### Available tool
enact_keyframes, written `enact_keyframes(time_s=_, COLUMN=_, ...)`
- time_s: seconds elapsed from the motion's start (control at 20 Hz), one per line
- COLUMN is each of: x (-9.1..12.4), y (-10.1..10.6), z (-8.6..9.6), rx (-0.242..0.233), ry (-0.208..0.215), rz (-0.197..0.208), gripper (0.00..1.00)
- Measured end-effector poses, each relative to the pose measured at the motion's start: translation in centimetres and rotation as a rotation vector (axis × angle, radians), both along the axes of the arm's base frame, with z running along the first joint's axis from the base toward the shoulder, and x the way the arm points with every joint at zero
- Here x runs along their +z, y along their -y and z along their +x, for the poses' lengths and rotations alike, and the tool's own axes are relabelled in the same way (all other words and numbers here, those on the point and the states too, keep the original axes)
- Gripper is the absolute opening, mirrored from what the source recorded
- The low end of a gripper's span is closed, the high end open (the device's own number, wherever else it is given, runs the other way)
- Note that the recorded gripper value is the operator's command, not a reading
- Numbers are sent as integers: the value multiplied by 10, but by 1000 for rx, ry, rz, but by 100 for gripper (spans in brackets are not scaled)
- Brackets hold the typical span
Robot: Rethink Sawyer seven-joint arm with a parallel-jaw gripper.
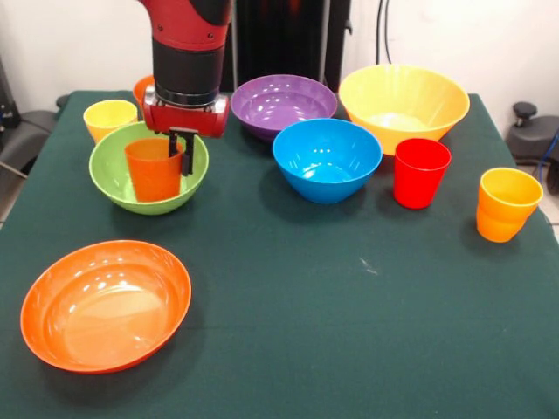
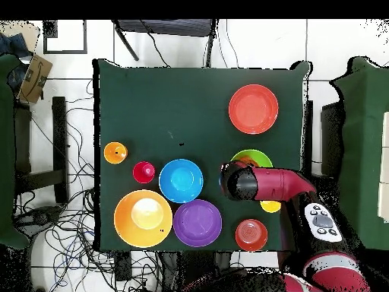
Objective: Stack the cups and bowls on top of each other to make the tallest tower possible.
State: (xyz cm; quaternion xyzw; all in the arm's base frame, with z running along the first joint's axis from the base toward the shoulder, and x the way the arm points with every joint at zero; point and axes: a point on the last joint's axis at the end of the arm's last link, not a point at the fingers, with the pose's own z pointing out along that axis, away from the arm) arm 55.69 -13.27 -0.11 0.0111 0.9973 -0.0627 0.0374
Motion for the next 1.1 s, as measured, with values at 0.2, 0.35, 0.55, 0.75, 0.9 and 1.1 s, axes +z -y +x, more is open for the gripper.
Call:
enact_keyframes(time_s=0.2, x=-7, y=3, z=-4, rx=18, ry=-9, rz=-9, gripper=0)
enact_keyframes(time_s=0.35, x=-8, y=2, z=-4, rx=27, ry=-10, rz=-13, gripper=0)
enact_keyframes(time_s=0.55, x=-8, y=2, z=-3, rx=33, ry=-16, rz=-17, gripper=0)
enact_keyframes(time_s=0.75, x=-8, y=2, z=-2, rx=33, ry=-21, rz=-18, gripper=0)
enact_keyframes(time_s=0.9, x=-8, y=2, z=-2, rx=33, ry=-26, rz=-19, gripper=0)
enact_keyframes(time_s=1.1, x=-8, y=2, z=-2, rx=33, ry=-38, rz=-20, gripper=0)
